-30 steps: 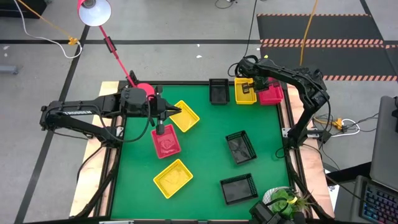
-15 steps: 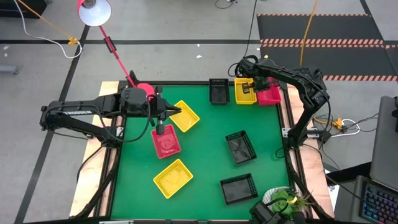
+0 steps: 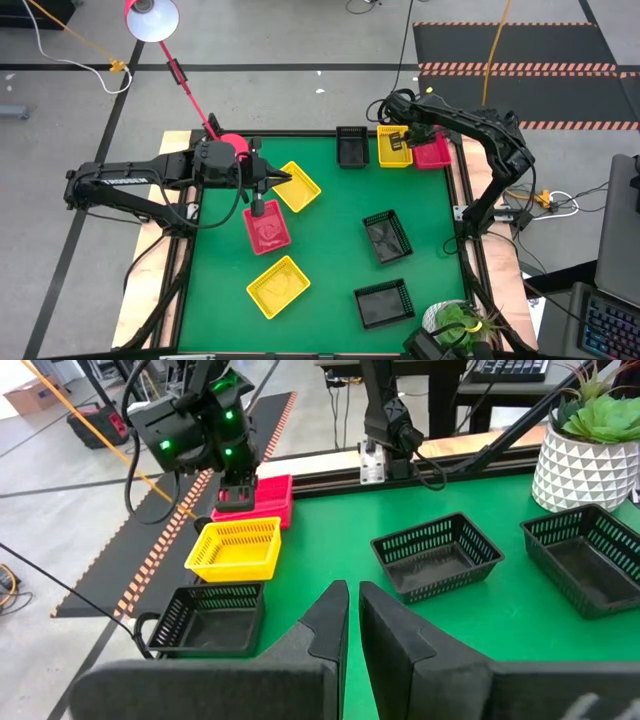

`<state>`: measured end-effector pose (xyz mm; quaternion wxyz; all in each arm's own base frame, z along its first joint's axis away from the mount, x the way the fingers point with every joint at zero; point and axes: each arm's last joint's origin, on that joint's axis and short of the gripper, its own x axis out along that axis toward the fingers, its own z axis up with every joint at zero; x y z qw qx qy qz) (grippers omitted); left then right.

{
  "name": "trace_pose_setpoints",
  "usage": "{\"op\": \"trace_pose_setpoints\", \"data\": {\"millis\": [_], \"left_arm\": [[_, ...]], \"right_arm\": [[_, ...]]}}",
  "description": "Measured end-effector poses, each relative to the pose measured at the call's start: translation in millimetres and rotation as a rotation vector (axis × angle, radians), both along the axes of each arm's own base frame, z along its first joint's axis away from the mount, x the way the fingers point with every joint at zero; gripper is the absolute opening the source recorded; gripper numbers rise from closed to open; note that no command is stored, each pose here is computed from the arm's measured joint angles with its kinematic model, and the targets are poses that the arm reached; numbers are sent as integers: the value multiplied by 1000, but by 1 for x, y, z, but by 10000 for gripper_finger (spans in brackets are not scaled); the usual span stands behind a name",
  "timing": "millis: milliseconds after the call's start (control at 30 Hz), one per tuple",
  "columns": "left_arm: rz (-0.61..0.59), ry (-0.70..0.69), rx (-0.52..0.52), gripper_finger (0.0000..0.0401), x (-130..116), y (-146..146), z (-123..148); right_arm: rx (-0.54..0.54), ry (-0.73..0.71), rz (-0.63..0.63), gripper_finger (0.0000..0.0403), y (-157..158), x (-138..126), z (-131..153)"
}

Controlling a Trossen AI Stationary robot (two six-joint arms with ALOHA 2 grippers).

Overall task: Stack baskets by color
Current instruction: Stack the middle yellow bin on the top yellow bin

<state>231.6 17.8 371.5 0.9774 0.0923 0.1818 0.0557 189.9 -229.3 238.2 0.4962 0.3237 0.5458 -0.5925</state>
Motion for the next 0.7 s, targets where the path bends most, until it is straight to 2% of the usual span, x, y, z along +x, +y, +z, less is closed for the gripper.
{"op": "trace_pose_setpoints", "data": {"millis": [267, 433, 533, 700], "left_arm": [[1, 0, -3, 33, 0, 0, 0], [-1, 1, 4, 33, 0, 0, 0], [-1, 1, 3, 33, 0, 0, 0], [8, -1, -12, 33, 0, 0, 0]], "right_arm": [[-3, -3, 32, 12, 2, 3, 1], [-30, -31, 81, 7, 14, 8, 12], [-64, -64, 141, 9, 32, 15, 25], [-145, -169, 284, 6, 82, 23, 39]]}}
